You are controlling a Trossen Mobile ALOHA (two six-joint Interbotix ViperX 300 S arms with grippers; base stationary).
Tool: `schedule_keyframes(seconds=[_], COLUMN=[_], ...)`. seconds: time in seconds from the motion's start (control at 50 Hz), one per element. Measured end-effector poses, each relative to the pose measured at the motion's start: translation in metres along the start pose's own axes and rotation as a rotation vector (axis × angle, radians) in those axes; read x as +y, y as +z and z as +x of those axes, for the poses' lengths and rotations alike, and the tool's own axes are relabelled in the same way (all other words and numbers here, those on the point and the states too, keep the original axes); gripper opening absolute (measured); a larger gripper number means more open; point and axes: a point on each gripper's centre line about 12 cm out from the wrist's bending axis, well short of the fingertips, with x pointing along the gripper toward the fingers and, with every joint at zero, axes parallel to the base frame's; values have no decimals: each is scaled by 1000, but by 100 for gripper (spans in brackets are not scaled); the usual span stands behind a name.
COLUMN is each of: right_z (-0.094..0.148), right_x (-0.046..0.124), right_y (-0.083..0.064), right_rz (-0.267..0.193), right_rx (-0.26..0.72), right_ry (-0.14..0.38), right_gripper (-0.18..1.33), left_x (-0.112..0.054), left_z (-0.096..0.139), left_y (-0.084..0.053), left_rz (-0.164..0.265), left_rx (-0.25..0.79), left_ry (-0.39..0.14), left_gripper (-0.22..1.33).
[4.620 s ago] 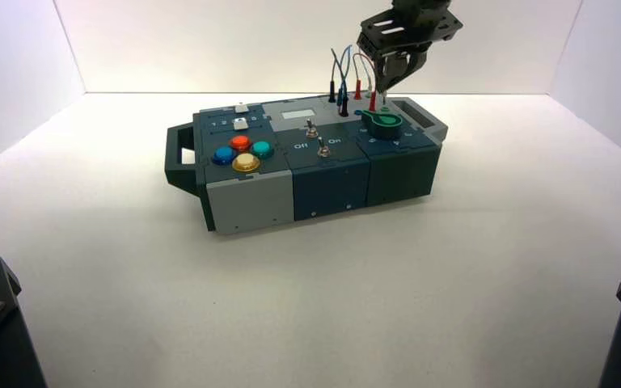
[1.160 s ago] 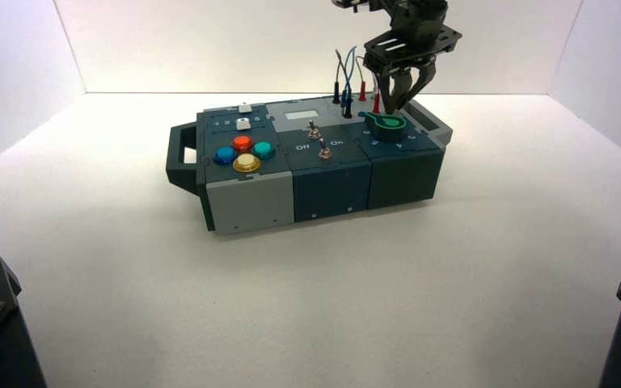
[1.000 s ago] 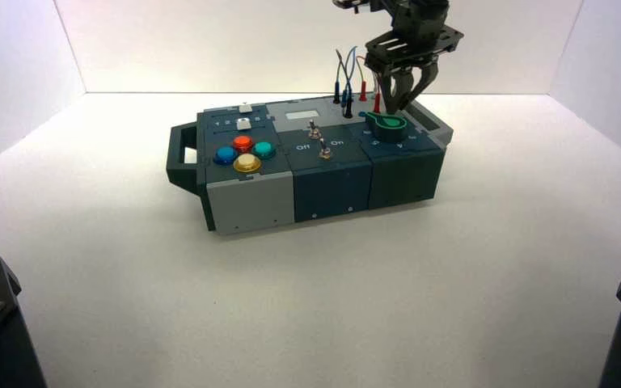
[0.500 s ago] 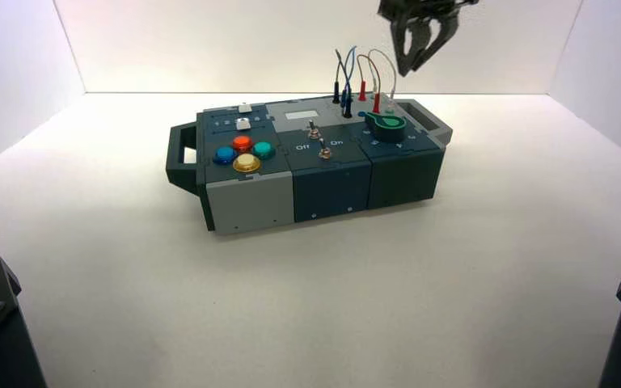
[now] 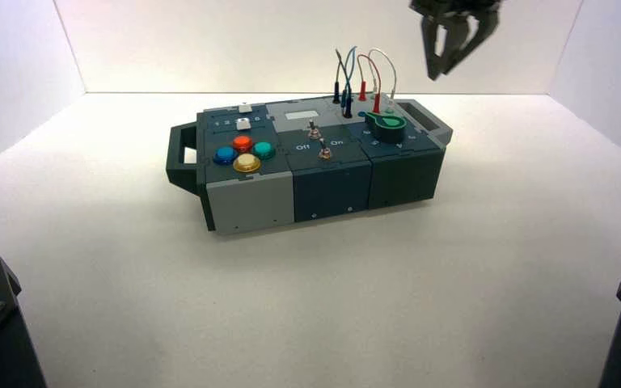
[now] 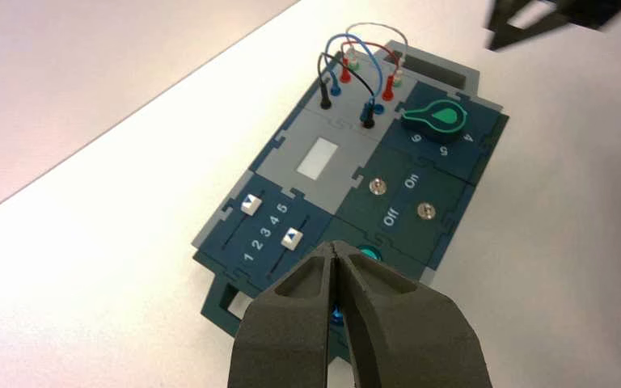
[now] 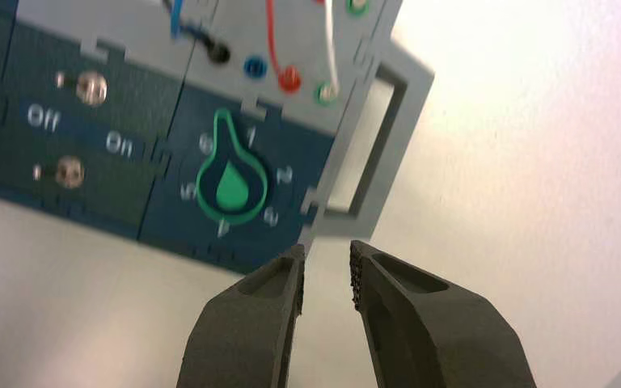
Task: Insert the white wire.
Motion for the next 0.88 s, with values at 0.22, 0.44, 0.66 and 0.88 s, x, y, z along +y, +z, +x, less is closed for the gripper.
schedule_keyframes(seconds=[0.22,0.44,0.66,0.88], right_z=[-14,-23,-28,-28], right_x=[5,8,4,4], right_y=[-26,-41,-47,-48], right_rz=[29,54,71,72], right_rx=[-95,-204,-261,-263], right_ry=[-16,-34,-50,-51], right_gripper=[67,67,67,67], left_x=[3,8,11,12], left_z=[5,10,20,23], left_y=[-5,-11,-17,-18], left_rz=[10,-3,-13,-15], left_rx=[-37,-38,5,15], left_ry=[35,63,63,62], left_gripper=[-16,-16,-16,-16])
